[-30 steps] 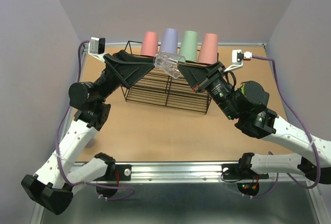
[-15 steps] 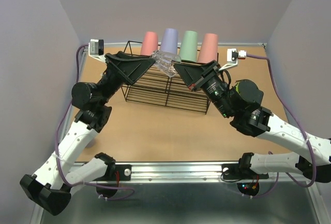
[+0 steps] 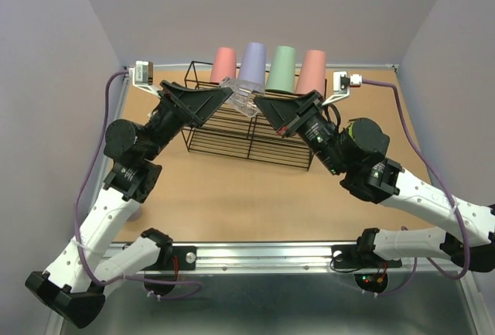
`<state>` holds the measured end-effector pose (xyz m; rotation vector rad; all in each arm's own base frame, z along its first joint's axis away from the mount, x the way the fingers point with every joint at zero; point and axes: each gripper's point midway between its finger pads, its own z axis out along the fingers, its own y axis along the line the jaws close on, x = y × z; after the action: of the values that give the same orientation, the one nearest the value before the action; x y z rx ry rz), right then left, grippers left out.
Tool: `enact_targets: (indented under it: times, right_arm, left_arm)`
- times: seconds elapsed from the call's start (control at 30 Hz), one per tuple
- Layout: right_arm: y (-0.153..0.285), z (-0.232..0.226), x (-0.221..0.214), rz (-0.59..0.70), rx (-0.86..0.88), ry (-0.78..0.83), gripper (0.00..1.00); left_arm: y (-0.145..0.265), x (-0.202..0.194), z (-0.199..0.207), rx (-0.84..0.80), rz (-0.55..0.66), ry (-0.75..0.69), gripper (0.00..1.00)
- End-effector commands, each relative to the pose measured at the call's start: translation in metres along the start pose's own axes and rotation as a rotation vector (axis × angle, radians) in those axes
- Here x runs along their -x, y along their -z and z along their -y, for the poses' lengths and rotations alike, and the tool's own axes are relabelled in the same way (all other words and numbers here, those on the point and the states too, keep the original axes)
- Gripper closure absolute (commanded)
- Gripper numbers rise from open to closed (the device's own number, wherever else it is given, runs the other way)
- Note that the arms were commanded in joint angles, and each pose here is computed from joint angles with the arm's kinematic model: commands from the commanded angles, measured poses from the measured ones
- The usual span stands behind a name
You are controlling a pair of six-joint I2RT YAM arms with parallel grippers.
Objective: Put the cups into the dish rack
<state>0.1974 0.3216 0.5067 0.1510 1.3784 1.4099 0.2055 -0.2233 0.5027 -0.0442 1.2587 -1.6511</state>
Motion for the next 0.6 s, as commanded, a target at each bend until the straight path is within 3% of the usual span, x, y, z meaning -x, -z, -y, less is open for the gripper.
enact_targets:
  times: [0.0,0.1,0.33,0.57]
  right_arm:
    - [0.005,-0.056,0.038,0.077,0.174,-0.075,1.0]
    - [0.005,-0.058,0.039,0.084,0.182,-0.072,1.0]
    - [-0.008,-0.06,0.036,0.107,0.206,-0.045,1.0]
    - [-0.034,-0.068,0.045,0.119,0.25,-0.016,0.99]
  left_arm:
    - [0.002,0.016,-0.007,0.077,0.027,-0.066,0.04]
    - [0.009,0.039,-0.008,0.111,0.117,-0.089,0.04]
    - [0.012,0.024,0.021,-0.153,0.024,0.026,0.04]
    - [0.011,0.02,0.043,-0.288,-0.03,0.066,0.04]
